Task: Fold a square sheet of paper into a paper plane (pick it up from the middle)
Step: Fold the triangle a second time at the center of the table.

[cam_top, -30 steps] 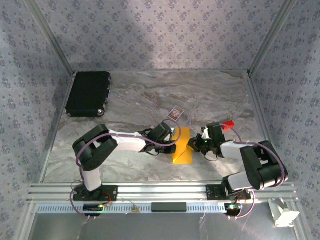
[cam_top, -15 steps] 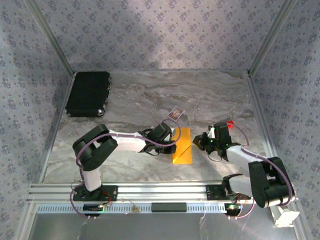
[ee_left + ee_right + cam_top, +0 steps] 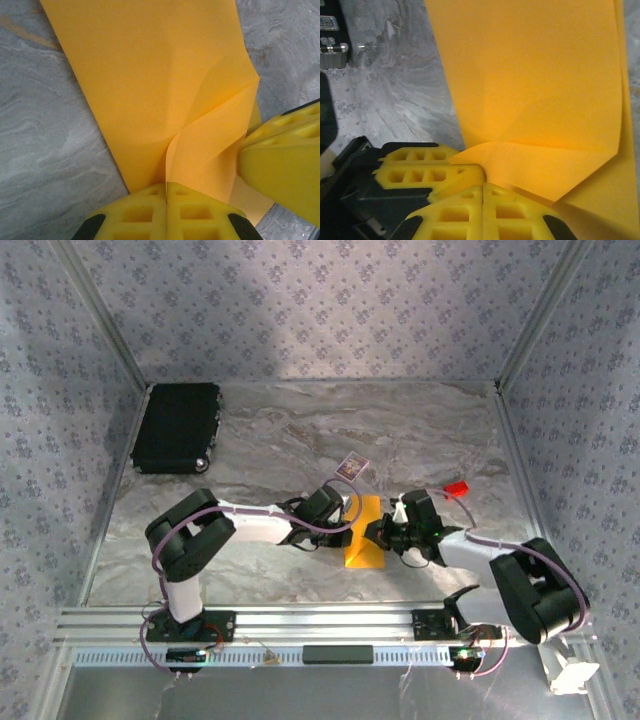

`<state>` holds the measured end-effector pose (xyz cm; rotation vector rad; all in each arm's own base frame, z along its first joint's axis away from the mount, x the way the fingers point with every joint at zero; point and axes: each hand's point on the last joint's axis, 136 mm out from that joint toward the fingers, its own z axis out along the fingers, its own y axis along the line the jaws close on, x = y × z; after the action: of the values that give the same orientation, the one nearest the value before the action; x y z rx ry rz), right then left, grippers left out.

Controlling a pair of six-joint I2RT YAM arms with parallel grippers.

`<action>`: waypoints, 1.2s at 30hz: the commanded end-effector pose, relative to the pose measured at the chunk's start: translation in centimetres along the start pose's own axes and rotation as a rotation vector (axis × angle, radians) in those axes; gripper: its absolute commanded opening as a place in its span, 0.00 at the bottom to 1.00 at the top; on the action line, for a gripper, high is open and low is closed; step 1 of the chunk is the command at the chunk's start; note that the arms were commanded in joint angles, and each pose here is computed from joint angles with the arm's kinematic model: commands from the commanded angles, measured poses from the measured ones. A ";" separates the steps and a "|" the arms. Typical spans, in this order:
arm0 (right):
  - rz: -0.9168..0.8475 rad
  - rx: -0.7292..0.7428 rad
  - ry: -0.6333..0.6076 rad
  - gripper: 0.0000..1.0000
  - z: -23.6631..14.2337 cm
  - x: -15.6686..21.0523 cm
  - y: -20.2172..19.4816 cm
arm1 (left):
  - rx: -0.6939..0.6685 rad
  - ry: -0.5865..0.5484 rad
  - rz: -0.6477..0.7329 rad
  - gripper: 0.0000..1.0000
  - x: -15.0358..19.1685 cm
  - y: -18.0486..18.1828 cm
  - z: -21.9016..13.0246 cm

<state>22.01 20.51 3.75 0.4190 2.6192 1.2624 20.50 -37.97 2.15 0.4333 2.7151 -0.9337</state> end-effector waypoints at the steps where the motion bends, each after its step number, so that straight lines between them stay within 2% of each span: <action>1: -0.001 -0.031 0.003 0.03 0.5 -0.3 0.8 | -0.081 0.057 -0.021 0.00 1.8 2.5 0.1; 12: 0.058 0.135 0.000 0.01 0.8 0.9 -5.0 | -0.059 0.027 -0.009 0.02 0.8 1.7 -0.6; 15: 0.057 0.131 -0.007 0.01 0.8 0.7 -4.7 | -0.046 -0.002 -0.006 0.10 -0.2 1.0 -1.4; 18: 0.056 0.127 -0.013 0.00 0.7 0.5 -4.5 | -0.057 -0.041 -0.007 0.26 -1.1 0.7 -2.7; 21: 0.059 0.127 -0.015 0.00 0.7 0.5 -4.4 | -0.059 -0.073 -0.007 0.34 -1.6 0.4 -4.1; 23: 0.063 0.127 -0.019 0.00 0.7 0.4 -4.4 | -0.042 -0.085 0.003 0.33 -1.7 -0.1 -4.8; 26: 0.068 0.124 -0.019 0.00 0.7 0.4 -4.4 | 0.020 -0.067 0.035 0.24 -1.4 -1.5 -5.4; 30: 0.072 0.122 -0.021 0.00 0.7 0.3 -4.2 | 0.164 0.037 0.068 0.12 0.0 -4.3 -5.0; 36: 0.070 0.114 -0.027 0.00 0.7 0.2 -3.9 | 0.275 0.184 0.127 0.12 2.0 -7.4 -3.3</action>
<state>21.96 20.02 1.78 0.4635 2.6423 1.2209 17.63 -39.03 7.36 0.6099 2.6866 -1.1677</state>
